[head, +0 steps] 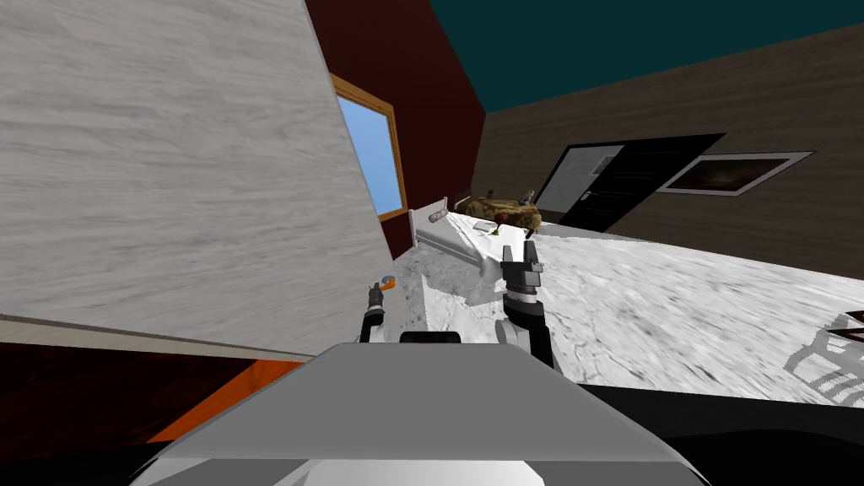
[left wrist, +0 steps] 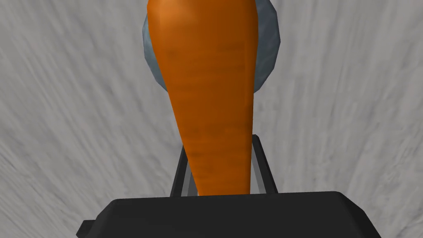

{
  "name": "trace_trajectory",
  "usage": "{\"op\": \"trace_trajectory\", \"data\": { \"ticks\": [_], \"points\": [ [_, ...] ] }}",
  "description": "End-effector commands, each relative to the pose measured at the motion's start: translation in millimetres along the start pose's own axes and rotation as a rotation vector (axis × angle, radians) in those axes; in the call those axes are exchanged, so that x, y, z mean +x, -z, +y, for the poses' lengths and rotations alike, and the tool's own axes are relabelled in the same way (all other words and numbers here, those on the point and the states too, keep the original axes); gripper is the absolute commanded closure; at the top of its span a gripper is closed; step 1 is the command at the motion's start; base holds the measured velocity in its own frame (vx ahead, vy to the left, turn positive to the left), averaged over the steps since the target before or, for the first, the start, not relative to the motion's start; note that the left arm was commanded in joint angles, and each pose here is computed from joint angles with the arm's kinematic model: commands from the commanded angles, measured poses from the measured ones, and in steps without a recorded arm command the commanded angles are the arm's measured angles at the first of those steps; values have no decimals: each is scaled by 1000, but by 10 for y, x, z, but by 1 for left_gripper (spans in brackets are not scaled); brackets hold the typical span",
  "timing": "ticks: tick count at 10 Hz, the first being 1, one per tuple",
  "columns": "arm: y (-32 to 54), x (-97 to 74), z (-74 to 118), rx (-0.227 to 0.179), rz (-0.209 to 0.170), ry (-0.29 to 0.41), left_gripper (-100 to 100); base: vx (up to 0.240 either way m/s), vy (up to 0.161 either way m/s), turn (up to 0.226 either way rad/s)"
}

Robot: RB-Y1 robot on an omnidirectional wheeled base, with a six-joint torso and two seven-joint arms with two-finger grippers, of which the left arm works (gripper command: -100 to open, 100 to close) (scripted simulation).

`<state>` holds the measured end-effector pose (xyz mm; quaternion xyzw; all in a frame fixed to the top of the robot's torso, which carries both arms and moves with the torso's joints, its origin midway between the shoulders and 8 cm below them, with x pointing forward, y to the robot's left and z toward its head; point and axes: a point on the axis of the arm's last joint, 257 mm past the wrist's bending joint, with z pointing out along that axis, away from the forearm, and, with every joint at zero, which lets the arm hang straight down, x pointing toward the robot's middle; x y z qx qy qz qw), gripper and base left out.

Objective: Push the door open

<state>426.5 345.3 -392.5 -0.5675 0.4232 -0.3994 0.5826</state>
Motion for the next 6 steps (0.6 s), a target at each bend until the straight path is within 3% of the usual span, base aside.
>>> {"op": "trace_trajectory", "data": {
  "ticks": [1, 2, 3, 4, 6],
  "points": [
    [-9, -40, -42, 10, -26, 12, 100, 204, -71, 88],
    [20, -3, -20, 4, -40, 32, 100, 179, -96, 89],
    [16, -69, -15, 3, -38, 18, 100, 75, -31, 55],
    [-20, -322, -50, 13, -69, -6, 100, 129, -17, 31],
    [-34, -479, -69, 18, -93, -17, 100, 205, -48, 53]
  ]
}}
